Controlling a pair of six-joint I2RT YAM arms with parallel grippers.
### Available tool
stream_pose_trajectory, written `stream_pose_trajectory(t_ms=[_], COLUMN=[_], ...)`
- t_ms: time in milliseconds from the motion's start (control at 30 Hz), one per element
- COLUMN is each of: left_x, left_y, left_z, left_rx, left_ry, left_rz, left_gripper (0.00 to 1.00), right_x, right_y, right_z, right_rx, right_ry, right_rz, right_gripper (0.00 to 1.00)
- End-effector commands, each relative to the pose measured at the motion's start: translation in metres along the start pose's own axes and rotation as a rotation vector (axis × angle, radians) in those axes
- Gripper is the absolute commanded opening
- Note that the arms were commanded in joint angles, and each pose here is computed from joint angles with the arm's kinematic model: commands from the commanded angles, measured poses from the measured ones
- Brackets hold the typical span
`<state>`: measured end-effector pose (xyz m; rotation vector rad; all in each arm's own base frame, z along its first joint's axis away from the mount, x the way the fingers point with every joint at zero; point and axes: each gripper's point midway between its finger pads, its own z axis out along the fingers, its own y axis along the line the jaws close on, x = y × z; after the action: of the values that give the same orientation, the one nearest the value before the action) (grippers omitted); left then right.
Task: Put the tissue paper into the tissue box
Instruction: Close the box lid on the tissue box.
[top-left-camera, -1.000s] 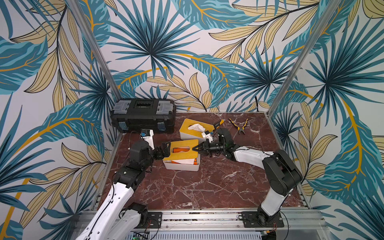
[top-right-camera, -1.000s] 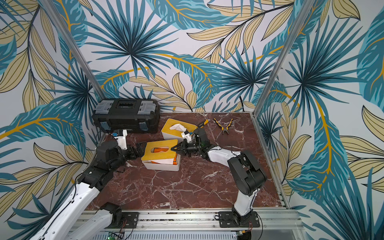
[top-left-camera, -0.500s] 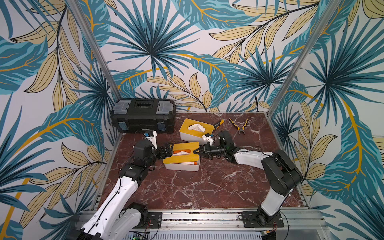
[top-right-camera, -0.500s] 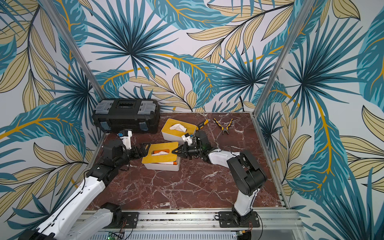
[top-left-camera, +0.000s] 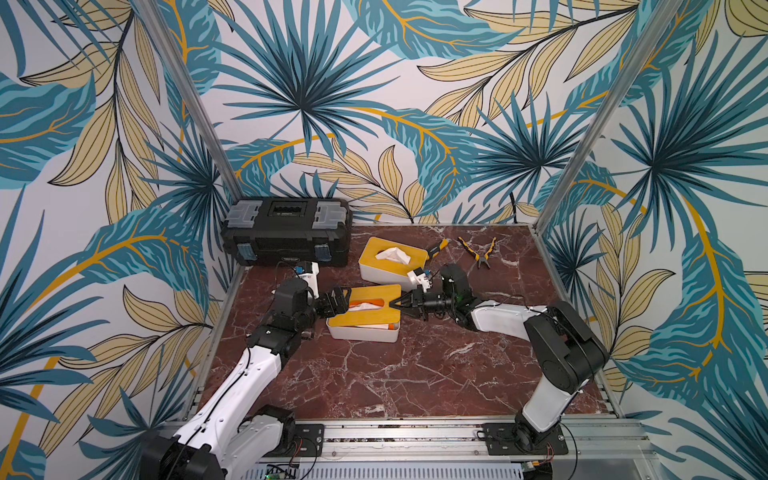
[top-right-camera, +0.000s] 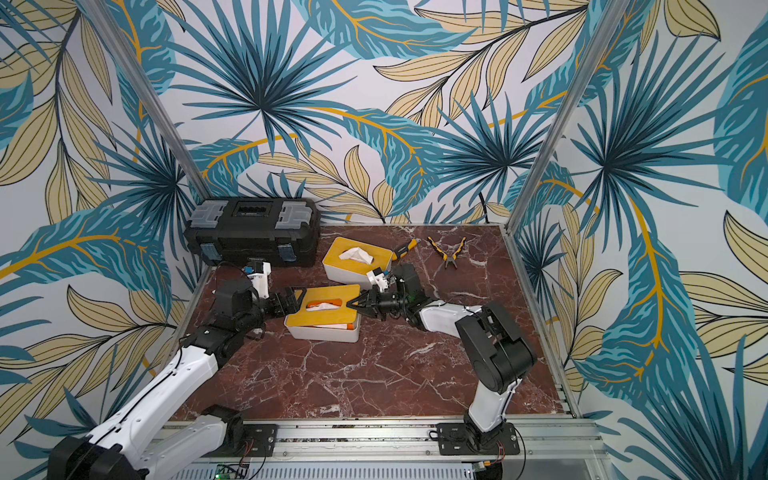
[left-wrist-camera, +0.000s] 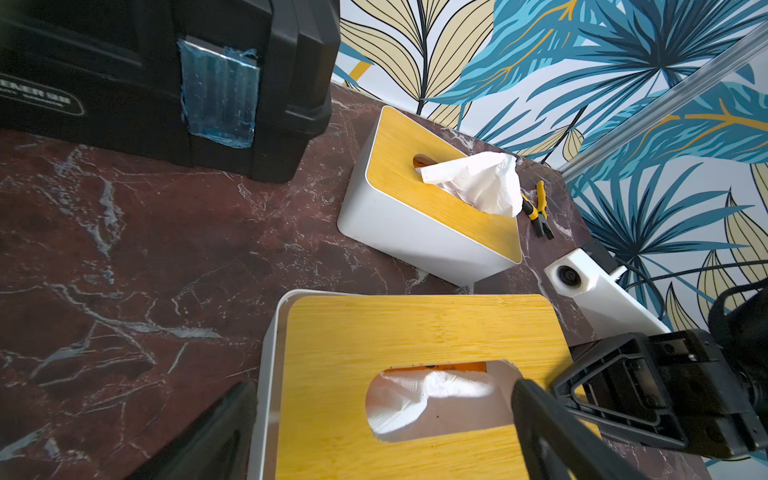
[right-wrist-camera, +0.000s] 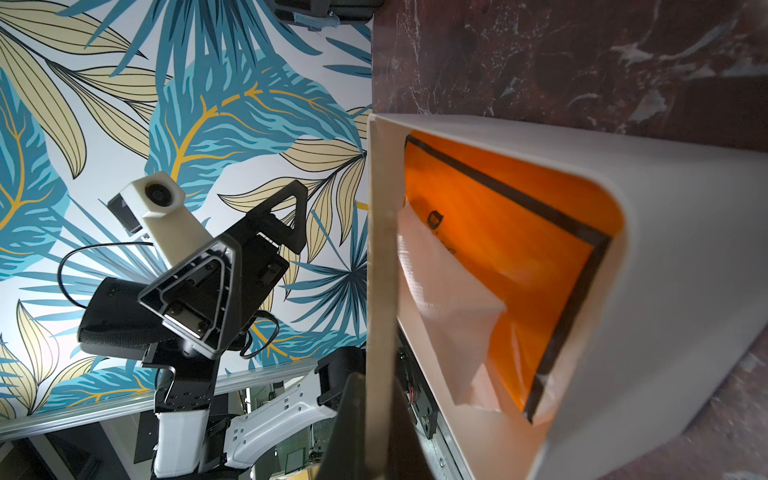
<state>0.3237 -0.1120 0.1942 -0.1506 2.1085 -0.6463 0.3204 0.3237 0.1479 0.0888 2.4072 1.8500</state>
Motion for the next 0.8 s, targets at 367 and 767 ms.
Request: stream_pose_trajectory(t_ms=[367, 767], left_x=[0.018, 0.026], left_y=[0.016, 0.025], left_z=[0.021, 0.025], left_rx=[0.015, 0.005], left_ry=[0.026, 0.049], left_rz=[-0.034, -0.046], left_gripper=[1.00, 1.00], right_x=[-0.007, -0.007], right_y=[0.004, -0.003], right_z=[0.002, 0.004], right_rx=[-0.032, -0.027], right_ry=[-0.028, -0.026], right_rz=[-0.015, -0.008], right_gripper=[0.00, 0.00])
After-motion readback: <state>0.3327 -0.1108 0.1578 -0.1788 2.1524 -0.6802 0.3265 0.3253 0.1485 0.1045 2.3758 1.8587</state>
